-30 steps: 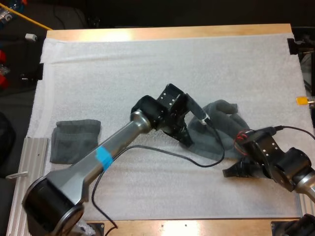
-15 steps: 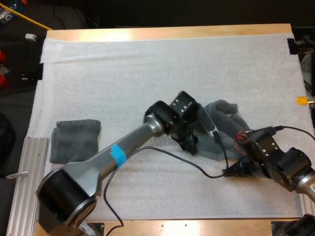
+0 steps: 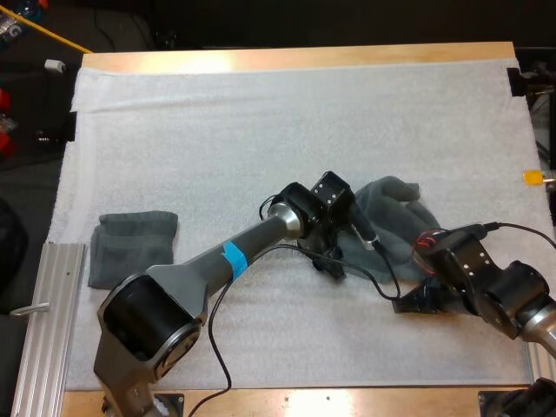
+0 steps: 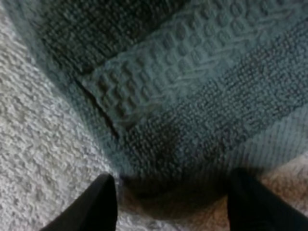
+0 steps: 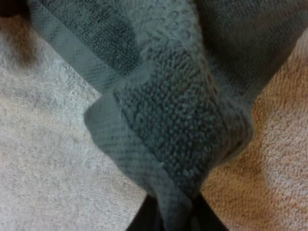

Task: Pick towel from pile, fold and stack

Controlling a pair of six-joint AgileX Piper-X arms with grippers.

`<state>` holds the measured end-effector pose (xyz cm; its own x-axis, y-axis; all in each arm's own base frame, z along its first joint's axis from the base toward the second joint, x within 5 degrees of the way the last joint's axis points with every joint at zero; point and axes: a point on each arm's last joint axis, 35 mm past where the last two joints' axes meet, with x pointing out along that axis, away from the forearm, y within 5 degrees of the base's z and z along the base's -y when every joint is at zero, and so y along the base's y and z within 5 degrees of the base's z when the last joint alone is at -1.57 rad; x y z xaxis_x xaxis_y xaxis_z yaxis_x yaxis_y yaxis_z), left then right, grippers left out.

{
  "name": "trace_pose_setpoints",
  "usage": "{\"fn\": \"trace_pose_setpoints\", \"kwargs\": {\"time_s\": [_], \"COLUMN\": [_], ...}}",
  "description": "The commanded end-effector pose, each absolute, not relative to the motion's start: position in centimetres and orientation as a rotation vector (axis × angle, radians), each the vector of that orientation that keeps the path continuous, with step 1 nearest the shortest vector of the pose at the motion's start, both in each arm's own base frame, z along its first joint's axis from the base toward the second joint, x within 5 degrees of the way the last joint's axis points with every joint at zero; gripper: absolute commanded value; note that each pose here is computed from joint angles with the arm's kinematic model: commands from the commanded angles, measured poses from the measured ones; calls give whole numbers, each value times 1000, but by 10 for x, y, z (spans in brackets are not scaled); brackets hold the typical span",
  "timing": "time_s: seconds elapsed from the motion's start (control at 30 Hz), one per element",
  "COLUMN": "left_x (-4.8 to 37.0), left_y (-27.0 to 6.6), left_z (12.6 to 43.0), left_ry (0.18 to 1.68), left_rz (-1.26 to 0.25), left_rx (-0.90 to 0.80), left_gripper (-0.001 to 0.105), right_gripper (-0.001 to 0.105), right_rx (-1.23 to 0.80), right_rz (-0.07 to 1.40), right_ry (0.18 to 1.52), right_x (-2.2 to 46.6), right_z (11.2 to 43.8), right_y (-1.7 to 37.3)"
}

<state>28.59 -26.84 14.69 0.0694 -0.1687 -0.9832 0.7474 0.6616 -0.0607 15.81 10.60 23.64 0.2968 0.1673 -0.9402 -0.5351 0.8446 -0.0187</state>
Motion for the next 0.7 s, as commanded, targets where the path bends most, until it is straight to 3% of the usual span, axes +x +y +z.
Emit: {"fn": "trace_pose_setpoints", "kwargs": {"time_s": [0.0,0.07,0.27,0.43,0.57,0.67], "left_x": [286,286,284,282,283,282], "left_y": [-270,-270,-269,-267,-266,-264], "left_z": [148,148,139,134,149,173], "left_ry": [1329,1330,1371,1408,1382,1322], "left_rz": [-759,-759,-758,-736,-718,-714], "left_rx": [545,545,550,575,587,580], "left_gripper": [50,48,22,20,0,0], "right_gripper": [0,0,0,0,0,0], "right_rx": [-351,-349,-326,-316,-311,-311], "right_rz": [488,486,470,463,460,460], "right_ry": [1184,1185,1190,1192,1193,1193], "right_x": [158,158,158,158,158,158], "right_z": [237,237,237,237,237,237], "right_y": [107,107,107,107,107,107]}}
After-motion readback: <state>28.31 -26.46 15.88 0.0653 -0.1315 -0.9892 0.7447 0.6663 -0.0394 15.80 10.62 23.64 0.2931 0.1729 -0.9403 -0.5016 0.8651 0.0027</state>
